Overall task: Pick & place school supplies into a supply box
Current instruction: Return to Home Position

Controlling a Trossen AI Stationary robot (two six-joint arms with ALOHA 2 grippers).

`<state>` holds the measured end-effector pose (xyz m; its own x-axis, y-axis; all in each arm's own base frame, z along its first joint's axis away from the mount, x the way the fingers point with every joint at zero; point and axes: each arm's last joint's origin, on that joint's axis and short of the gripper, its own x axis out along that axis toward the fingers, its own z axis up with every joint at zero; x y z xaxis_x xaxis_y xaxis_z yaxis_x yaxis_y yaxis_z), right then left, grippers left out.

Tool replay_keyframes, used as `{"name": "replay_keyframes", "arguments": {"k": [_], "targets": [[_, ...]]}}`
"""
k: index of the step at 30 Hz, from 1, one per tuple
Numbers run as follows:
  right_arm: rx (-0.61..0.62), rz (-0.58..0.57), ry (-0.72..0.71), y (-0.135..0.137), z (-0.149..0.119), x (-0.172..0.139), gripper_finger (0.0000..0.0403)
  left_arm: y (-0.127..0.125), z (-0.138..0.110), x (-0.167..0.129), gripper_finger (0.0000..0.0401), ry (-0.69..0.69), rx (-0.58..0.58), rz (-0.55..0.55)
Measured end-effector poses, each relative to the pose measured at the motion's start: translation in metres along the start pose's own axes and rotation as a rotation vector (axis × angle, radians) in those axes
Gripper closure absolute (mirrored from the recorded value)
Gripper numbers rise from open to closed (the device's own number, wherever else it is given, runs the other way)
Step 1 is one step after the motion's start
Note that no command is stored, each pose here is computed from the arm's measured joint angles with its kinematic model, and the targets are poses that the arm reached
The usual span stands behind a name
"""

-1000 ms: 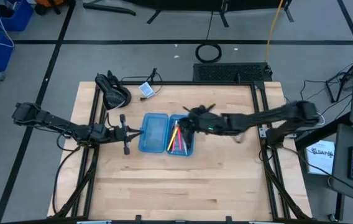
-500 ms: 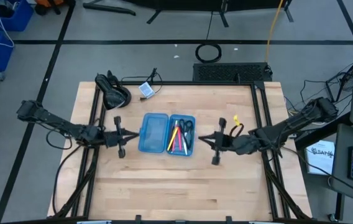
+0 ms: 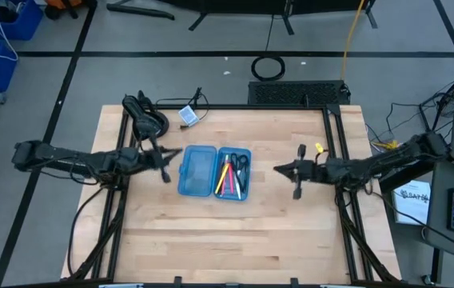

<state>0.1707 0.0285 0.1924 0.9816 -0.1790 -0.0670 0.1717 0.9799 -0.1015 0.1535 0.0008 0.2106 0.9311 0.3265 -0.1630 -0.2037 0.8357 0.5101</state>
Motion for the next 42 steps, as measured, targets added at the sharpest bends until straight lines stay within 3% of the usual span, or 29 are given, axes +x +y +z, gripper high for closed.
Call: {"name": "replay_keyframes", "arguments": {"k": [2, 4, 7, 13, 19, 25, 37, 42], "targets": [[0.022, 0.024, -0.054, -0.008, 0.002, -0.010, 0.0403, 0.008, -0.001, -0.001, 0.0398, 0.061, -0.057, 0.108], [0.041, 0.043, -0.107, -0.014, 0.006, -0.019, 0.0403, 0.011, -0.001, -0.005, 0.0398, 0.060, -0.078, 0.122], [0.051, 0.056, -0.135, -0.018, 0.010, -0.033, 0.0403, 0.010, 0.004, -0.016, 0.0399, -0.045, -0.084, 0.012], [0.039, 0.098, -0.091, -0.019, 0.007, -0.051, 0.0403, 0.016, 0.005, -0.046, 0.0399, -0.172, -0.149, -0.024], [0.029, 0.129, -0.069, -0.018, 0.004, -0.056, 0.0403, 0.001, -0.011, -0.057, 0.0400, -0.329, -0.184, -0.213], [-0.002, 0.154, -0.065, -0.014, -0.009, -0.056, 0.0403, -0.023, -0.039, -0.053, 0.0400, -0.397, -0.155, -0.260], [-0.079, 0.143, -0.125, -0.018, -0.018, -0.066, 0.0403, -0.026, -0.043, -0.055, 0.0401, -0.398, -0.123, -0.349], [-0.037, 0.130, -0.198, -0.021, -0.019, -0.072, 0.0403, -0.026, -0.043, -0.055, 0.0401, -0.394, -0.130, -0.360]]}}
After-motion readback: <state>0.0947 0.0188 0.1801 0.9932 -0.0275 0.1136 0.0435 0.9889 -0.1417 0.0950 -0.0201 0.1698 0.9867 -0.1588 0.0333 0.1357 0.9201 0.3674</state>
